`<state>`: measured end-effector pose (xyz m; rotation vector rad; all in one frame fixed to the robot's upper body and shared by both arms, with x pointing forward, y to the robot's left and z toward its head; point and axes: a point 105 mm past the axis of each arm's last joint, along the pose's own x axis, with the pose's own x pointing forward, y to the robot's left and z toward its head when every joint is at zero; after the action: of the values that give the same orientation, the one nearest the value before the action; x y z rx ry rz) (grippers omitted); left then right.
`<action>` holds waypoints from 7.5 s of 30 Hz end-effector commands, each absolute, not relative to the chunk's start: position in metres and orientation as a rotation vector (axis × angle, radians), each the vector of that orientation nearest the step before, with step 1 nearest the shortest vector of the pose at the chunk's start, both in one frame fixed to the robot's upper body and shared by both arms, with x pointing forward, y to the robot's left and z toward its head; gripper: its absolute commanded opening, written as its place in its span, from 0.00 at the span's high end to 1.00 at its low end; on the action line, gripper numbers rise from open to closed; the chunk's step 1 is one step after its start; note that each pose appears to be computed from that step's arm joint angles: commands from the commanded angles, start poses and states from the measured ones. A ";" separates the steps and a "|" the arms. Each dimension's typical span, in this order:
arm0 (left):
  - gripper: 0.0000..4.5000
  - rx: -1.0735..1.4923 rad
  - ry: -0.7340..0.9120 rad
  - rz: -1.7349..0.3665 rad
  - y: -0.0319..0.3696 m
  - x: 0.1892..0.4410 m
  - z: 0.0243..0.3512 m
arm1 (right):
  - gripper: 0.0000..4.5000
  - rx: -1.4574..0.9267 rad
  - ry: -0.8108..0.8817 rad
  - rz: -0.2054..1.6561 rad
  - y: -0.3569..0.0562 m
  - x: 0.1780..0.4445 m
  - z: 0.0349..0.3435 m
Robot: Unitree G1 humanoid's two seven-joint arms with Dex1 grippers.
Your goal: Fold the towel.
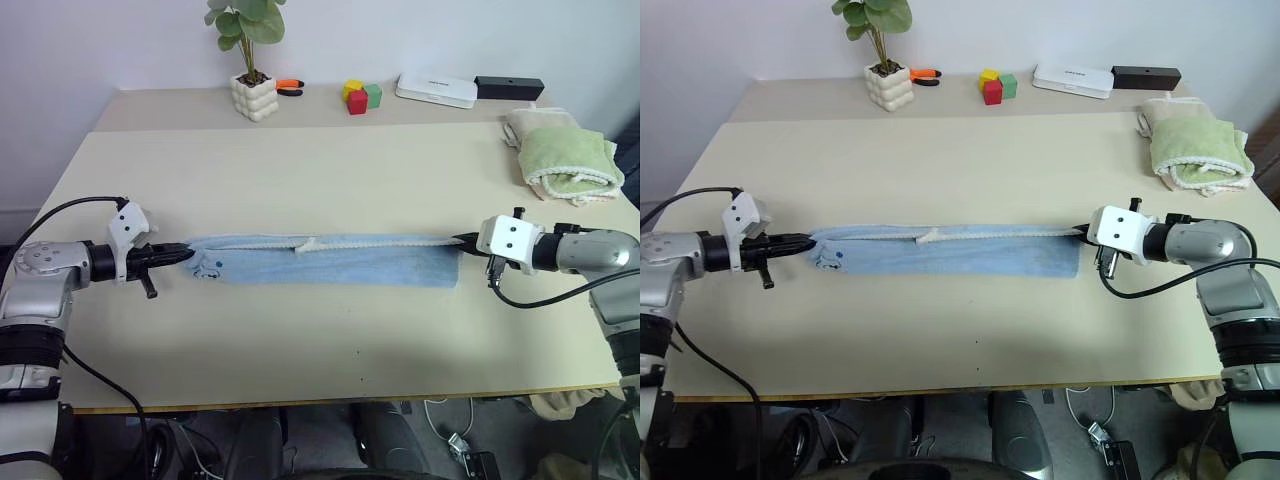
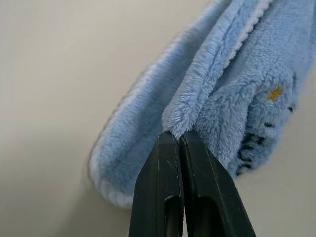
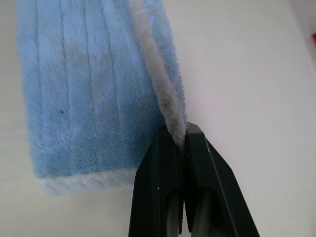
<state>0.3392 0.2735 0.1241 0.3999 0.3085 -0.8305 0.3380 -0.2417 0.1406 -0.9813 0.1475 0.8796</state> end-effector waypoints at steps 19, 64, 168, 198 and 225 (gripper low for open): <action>0.00 0.343 0.320 -0.768 0.274 0.355 0.124 | 0.13 -0.914 0.139 0.807 -0.241 0.354 0.133; 0.99 -0.317 0.157 -0.552 0.071 0.371 0.176 | 0.99 -0.200 -0.060 0.275 -0.117 0.366 0.148; 0.00 0.144 0.328 -0.723 0.280 0.310 0.106 | 0.01 -0.177 -0.132 0.848 -0.096 0.284 0.156; 0.98 0.012 0.332 -0.677 0.288 0.313 0.133 | 0.00 -0.227 -0.113 0.818 -0.092 0.289 0.146; 0.02 0.239 0.296 -0.560 0.346 0.308 0.166 | 0.00 -0.262 -0.114 0.829 -0.092 0.294 0.145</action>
<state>0.3051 0.3327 0.1363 0.1834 0.3683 -0.6203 0.2957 -0.0950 0.1360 -0.2500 -0.0697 0.8161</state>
